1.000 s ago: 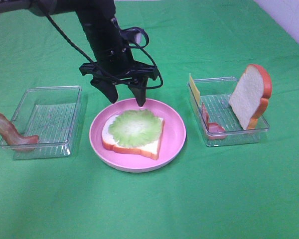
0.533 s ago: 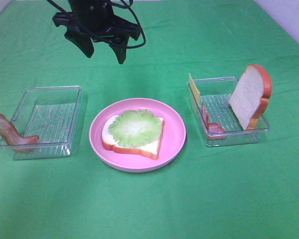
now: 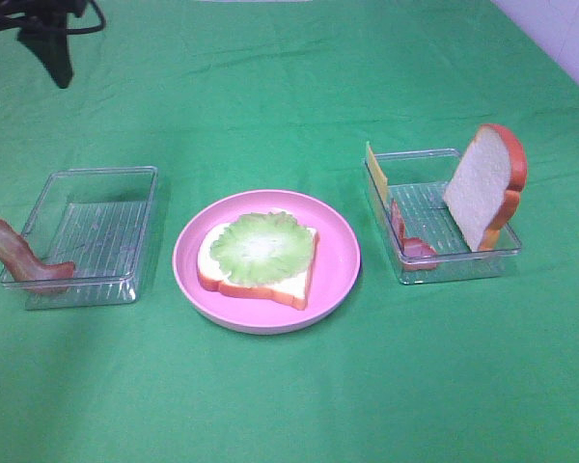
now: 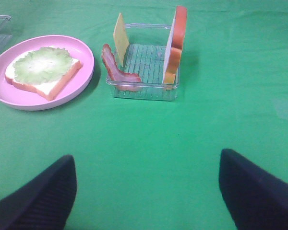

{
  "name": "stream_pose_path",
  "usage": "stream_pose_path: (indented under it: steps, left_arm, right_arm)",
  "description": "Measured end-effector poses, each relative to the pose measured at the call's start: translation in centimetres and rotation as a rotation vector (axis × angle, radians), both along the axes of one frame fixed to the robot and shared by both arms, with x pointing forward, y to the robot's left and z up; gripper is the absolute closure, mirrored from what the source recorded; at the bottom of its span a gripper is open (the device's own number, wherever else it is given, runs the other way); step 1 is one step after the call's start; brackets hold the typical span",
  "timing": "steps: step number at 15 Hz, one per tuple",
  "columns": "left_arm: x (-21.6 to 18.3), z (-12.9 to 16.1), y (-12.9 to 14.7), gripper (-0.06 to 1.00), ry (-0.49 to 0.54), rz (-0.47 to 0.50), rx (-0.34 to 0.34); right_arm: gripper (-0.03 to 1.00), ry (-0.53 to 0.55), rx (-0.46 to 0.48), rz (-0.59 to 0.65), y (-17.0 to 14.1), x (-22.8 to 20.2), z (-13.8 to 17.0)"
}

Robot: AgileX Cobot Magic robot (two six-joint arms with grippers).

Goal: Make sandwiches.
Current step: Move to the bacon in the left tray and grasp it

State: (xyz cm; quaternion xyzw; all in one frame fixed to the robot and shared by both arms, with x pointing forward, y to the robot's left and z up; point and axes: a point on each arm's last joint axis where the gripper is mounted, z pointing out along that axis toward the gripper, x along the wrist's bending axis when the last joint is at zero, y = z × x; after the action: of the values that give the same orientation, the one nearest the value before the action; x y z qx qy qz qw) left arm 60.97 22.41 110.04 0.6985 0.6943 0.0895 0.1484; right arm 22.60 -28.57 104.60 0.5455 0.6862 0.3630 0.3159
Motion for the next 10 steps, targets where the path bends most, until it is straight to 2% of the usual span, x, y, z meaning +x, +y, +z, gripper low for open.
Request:
stream_pose_path:
  steps: [3,5,6,7,10]
  left_arm:
    - [-4.0,0.3,3.9,0.24,0.028,0.086,0.036]
    - [-4.9,-0.3,4.9,0.24,0.056,0.11,0.055]
    - [-5.3,-1.4,5.6,0.24,0.094,0.127,0.07]
    - [-6.1,-4.0,6.1,0.24,0.159,0.137,0.087]
    - [-5.9,-7.6,5.8,0.24,0.119,0.153,0.049]
  right_arm:
    - [0.2,0.0,0.0,0.0,0.0,0.0,0.0]
    - [0.2,0.0,0.0,0.0,0.0,0.0,0.0]
    - [0.2,0.0,0.0,0.0,0.0,0.0,0.0]
    - [0.2,0.0,0.0,0.0,0.0,0.0,0.0]
    - [0.2,0.0,0.0,0.0,0.0,0.0,0.0]
